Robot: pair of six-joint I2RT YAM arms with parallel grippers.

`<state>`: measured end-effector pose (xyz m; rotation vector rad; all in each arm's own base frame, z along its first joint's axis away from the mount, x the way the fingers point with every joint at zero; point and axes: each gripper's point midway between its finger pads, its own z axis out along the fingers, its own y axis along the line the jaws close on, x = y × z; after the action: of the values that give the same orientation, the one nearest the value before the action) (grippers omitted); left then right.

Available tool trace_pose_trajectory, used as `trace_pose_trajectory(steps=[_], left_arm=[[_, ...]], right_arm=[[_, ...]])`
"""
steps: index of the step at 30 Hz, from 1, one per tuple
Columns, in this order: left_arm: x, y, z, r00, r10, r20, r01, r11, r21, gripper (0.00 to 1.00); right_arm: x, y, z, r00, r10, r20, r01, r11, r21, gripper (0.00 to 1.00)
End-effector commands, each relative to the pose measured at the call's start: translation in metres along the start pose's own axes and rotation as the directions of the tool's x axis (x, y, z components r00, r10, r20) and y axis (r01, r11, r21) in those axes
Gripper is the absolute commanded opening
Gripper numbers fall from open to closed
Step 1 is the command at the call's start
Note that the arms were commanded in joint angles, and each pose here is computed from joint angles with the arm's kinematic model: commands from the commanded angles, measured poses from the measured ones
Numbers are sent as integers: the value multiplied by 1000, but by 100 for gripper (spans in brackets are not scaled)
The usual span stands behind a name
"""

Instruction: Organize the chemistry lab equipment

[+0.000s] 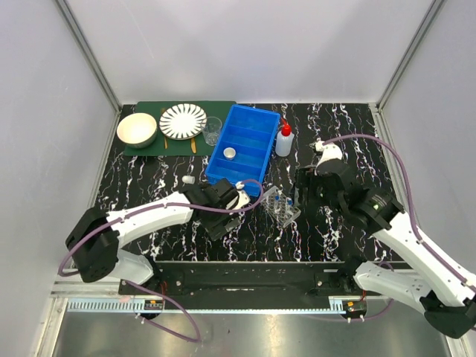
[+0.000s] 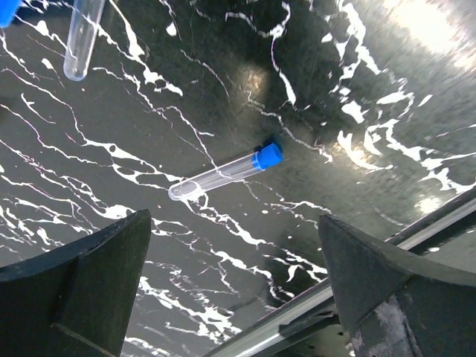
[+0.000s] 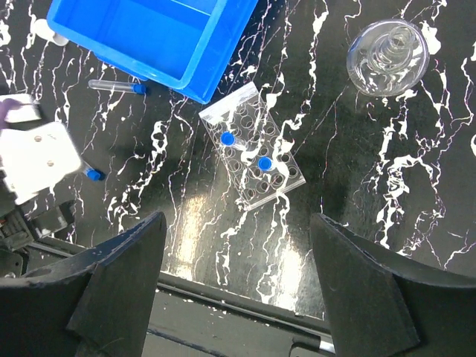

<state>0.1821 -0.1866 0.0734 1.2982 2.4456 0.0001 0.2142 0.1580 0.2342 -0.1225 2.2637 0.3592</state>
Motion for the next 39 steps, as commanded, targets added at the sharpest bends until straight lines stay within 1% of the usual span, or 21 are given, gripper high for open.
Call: trace_pose_trajectory(steps=[1, 3, 5, 7, 9, 10, 15, 18, 20, 24, 29, 35, 39], left_arm=[[-2, 16, -4, 989, 133, -58, -136, 989, -52, 99], [3, 15, -1, 980, 181, -86, -185, 982, -33, 99], [17, 20, 6, 963, 227, -142, -236, 971, -44, 99], [24, 17, 13, 956, 246, -158, -252, 967, -19, 99], [22, 16, 18, 956, 258, -140, -261, 965, -9, 98], [29, 13, 21, 953, 266, -146, -267, 964, 14, 98], [37, 8, 29, 945, 297, -136, -293, 955, 54, 97], [43, 7, 35, 934, 324, -149, -317, 946, 69, 96], [48, 7, 41, 924, 345, -166, -337, 938, 79, 93], [43, 8, 50, 911, 373, -175, -363, 928, 88, 87], [31, 13, 53, 896, 413, -163, -405, 911, 82, 85], [29, 16, 59, 900, 409, -154, -398, 912, 95, 85], [29, 15, 64, 902, 400, -161, -385, 915, 119, 79]], right_arm=[[5, -4, -13, 1000, -5, 19, 5, 1000, -21, 83], [8, -6, -14, 1000, -10, 18, 10, 1000, -22, 83], [10, -5, -15, 1000, -9, 14, 10, 999, -31, 83], [10, -4, -15, 1000, -9, 12, 10, 999, -38, 83], [10, -2, -16, 1000, -11, 11, 11, 999, -49, 83], [10, -2, -15, 1000, -13, 9, 13, 999, -52, 83], [13, 1, -13, 1000, -22, -6, 22, 998, -59, 83], [13, 1, -13, 1000, -24, -8, 23, 998, -60, 83], [12, 1, -13, 1000, -23, -5, 23, 998, -61, 83], [13, 1, -11, 1000, -28, -9, 27, 998, -57, 83], [13, 0, -9, 999, -31, -10, 30, 999, -45, 83], [11, 0, -6, 999, -35, -16, 34, 999, -35, 83], [11, 0, -3, 999, -40, -23, 39, 999, -26, 83]])
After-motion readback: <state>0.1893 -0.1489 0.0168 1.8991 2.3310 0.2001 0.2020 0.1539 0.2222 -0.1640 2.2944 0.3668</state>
